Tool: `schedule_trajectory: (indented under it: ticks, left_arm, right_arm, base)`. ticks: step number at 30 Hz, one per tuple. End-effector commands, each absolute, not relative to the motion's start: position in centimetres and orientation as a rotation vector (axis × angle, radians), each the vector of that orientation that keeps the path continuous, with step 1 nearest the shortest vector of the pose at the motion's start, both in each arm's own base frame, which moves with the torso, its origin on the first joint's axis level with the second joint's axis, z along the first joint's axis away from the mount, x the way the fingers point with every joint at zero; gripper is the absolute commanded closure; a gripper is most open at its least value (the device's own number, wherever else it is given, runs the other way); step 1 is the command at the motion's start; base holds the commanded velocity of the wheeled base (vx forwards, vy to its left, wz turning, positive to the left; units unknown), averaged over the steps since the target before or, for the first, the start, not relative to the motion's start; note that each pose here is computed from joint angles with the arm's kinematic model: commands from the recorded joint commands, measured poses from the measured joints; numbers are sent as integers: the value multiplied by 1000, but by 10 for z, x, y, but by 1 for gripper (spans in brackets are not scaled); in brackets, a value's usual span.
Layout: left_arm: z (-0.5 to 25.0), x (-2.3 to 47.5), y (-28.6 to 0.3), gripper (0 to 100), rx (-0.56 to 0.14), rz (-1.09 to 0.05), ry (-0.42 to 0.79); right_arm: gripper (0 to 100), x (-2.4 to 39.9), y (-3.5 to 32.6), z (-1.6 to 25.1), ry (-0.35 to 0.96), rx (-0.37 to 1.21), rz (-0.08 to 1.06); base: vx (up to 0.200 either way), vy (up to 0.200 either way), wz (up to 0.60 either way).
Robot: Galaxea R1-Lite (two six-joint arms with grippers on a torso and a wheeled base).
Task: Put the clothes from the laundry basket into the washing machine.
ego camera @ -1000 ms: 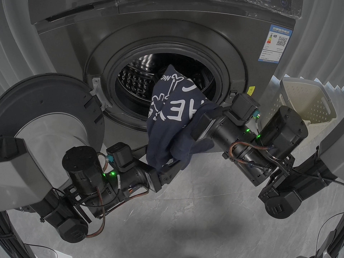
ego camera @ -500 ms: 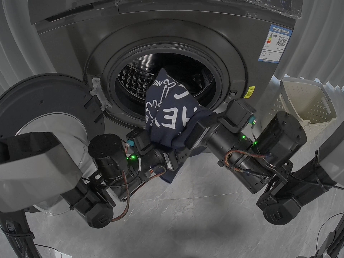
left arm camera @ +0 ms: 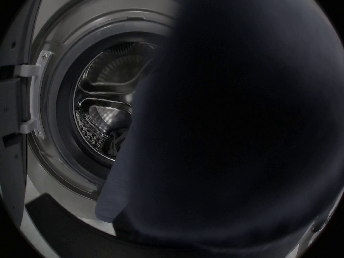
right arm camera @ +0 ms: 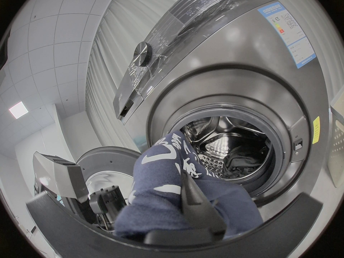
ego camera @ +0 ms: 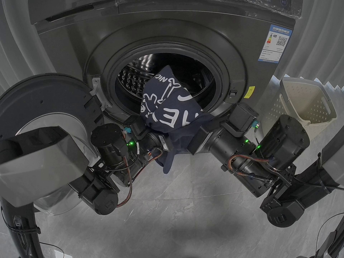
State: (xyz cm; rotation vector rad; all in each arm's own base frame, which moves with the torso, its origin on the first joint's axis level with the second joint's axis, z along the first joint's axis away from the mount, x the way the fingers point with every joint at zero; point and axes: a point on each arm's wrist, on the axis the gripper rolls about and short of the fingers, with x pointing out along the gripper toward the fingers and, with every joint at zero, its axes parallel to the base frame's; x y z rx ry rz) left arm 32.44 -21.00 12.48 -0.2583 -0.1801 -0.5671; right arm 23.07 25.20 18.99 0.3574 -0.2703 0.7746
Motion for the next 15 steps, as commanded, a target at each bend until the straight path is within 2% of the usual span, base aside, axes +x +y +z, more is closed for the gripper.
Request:
schedule_trajectory:
  ticks: [1, 7, 15]
  left_arm:
    - [140, 321, -202, 100, -272, -554, -216]
    - [165, 296, -192, 100, -283, -576, -242]
    - [180, 272, -178, 100, -288, -588, -253]
  right_arm:
    - [100, 239, 236, 189, -264, 350, 725]
    - [100, 252, 219, 175, -222, 323, 661]
    - [100, 255, 227, 157, -172, 306, 669]
  base:
    - [0, 0, 0]
    - [0, 0, 0]
    - [0, 0, 0]
